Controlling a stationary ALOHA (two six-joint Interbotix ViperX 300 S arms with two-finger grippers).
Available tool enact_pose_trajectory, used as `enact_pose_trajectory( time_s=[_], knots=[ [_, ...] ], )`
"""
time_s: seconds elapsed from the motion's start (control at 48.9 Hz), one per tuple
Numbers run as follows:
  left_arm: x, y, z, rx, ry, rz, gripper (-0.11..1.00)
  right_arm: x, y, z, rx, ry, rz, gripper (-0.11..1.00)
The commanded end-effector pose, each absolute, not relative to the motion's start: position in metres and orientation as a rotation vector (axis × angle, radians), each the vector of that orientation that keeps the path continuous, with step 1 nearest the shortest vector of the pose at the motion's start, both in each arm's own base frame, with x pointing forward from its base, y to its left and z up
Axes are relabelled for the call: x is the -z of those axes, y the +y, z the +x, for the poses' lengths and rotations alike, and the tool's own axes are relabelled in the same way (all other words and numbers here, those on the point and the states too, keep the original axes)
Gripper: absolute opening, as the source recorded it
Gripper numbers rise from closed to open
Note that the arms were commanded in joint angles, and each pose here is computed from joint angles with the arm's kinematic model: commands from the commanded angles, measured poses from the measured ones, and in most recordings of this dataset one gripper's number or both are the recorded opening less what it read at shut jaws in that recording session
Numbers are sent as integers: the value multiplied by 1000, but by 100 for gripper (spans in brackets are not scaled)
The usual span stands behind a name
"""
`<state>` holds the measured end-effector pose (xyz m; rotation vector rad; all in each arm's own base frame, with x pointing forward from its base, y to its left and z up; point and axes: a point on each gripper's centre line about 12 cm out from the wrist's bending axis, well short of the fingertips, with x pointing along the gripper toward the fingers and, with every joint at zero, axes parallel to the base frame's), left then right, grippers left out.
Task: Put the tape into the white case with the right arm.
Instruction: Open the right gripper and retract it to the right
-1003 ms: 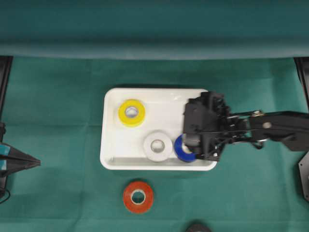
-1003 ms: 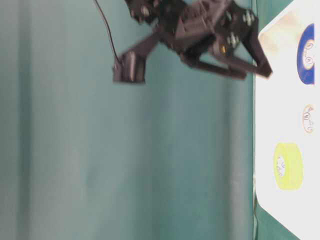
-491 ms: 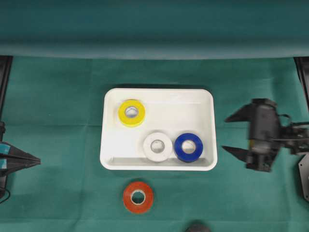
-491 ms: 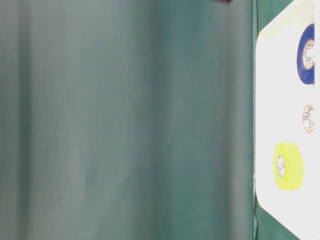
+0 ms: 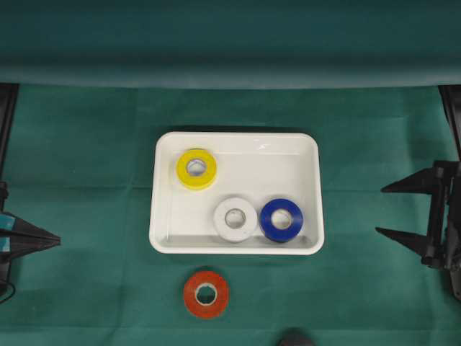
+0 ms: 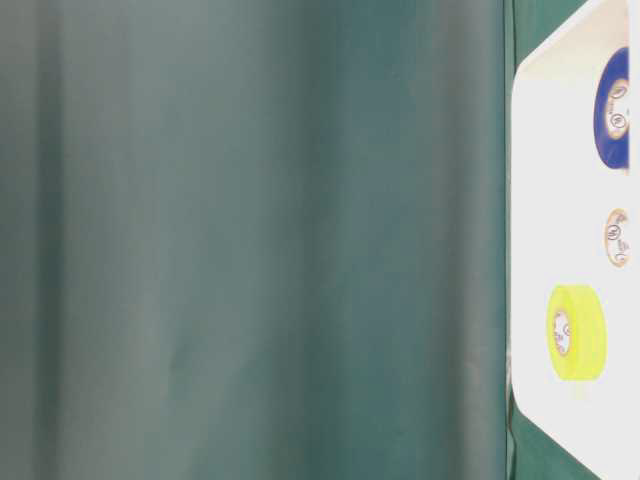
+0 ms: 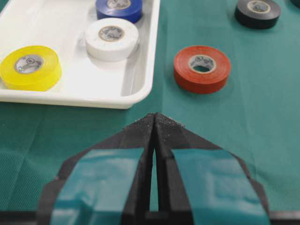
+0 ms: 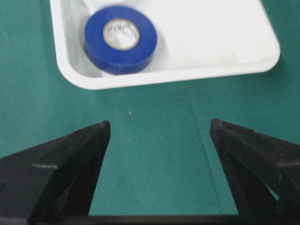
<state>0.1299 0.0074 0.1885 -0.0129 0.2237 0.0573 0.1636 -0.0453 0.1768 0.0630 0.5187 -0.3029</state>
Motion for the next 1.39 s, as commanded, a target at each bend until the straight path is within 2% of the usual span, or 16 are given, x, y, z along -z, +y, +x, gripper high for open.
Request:
enact_pose_trajectory(
  time_s=[0.0,0.205,0.552,0.9,1.371],
  knots=[
    [-192,8,132,-62,218,-12,0,-180,-44,166,292,506,67,58],
    [-192,8,132,-62,218,-12,0,-176,-33,170,232,531,63,58],
    [-193,8,132,-62,215,-12,0,-166,18,165,-78,517,-24,58],
    [-192,8,132,-62,218,-12,0,-165,50,157,-292,488,-106,58],
    [-192,8,132,-62,218,-12,0,-161,59,156,-343,512,-123,58]
  ],
)
